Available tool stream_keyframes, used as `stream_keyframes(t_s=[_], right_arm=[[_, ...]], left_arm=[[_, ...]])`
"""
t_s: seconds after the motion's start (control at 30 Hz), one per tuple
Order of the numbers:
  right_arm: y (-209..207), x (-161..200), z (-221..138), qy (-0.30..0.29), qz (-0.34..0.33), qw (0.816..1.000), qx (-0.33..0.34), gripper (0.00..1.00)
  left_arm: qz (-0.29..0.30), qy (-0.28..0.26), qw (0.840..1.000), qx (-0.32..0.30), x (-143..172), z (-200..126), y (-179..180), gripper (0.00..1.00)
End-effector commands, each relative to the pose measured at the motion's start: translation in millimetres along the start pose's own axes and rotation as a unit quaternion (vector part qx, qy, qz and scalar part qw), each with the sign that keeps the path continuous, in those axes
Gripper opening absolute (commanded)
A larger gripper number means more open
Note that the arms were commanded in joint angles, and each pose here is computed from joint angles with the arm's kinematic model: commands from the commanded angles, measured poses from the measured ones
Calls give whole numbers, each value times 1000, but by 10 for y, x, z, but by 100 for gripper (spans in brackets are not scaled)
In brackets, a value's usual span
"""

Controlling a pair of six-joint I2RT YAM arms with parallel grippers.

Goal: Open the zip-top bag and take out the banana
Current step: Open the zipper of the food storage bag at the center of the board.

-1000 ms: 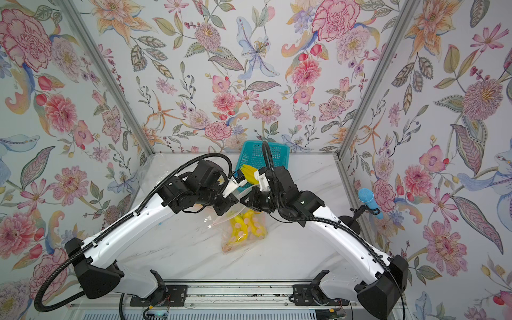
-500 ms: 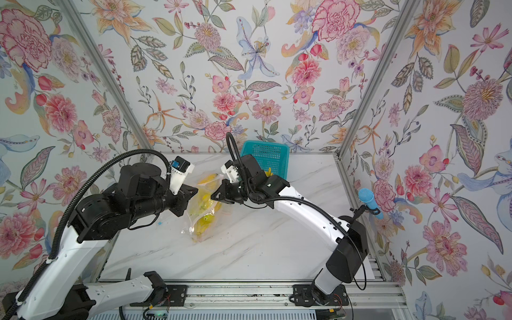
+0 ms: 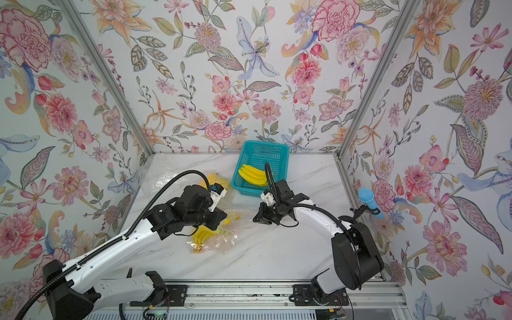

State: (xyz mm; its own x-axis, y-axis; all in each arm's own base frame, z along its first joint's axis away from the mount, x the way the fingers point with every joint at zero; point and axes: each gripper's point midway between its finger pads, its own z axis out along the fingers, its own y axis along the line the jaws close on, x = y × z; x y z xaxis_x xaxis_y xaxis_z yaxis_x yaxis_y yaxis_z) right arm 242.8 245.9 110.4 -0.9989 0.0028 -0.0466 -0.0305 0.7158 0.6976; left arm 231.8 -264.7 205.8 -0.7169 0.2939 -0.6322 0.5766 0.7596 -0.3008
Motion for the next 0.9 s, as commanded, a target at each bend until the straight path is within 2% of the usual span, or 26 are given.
stream_keyframes(t_s=[0.0, 0.1, 0.17, 0.33, 0.4, 0.53, 0.63, 0.87], right_arm=[[-173, 10, -151, -28, -14, 999, 23, 0], [-137, 3, -217, -40, -22, 999, 20, 2], [-78, -19, -269, -46, -25, 999, 15, 14], [130, -73, -530, -73, -52, 996, 17, 32], [214, -98, -717, -100, -71, 992, 28, 36], [420, -108, -1044, -148, -93, 984, 22, 38], [525, -88, -1137, -159, -78, 984, 4, 38], [732, -30, -710, -119, -54, 989, -64, 38]], left_arm=[[6, -76, 997, 28, -494, -115, -201, 0], [25, -68, 997, 23, -587, -89, -231, 0], [33, -61, 997, 27, -618, -50, -257, 0], [40, -55, 997, 41, -663, 47, -348, 0], [42, -55, 997, 43, -693, 61, -366, 0], [44, -55, 996, 47, -721, 85, -394, 0], [44, -57, 996, 50, -738, 108, -430, 0], [47, -54, 995, 64, -743, 231, -574, 0]])
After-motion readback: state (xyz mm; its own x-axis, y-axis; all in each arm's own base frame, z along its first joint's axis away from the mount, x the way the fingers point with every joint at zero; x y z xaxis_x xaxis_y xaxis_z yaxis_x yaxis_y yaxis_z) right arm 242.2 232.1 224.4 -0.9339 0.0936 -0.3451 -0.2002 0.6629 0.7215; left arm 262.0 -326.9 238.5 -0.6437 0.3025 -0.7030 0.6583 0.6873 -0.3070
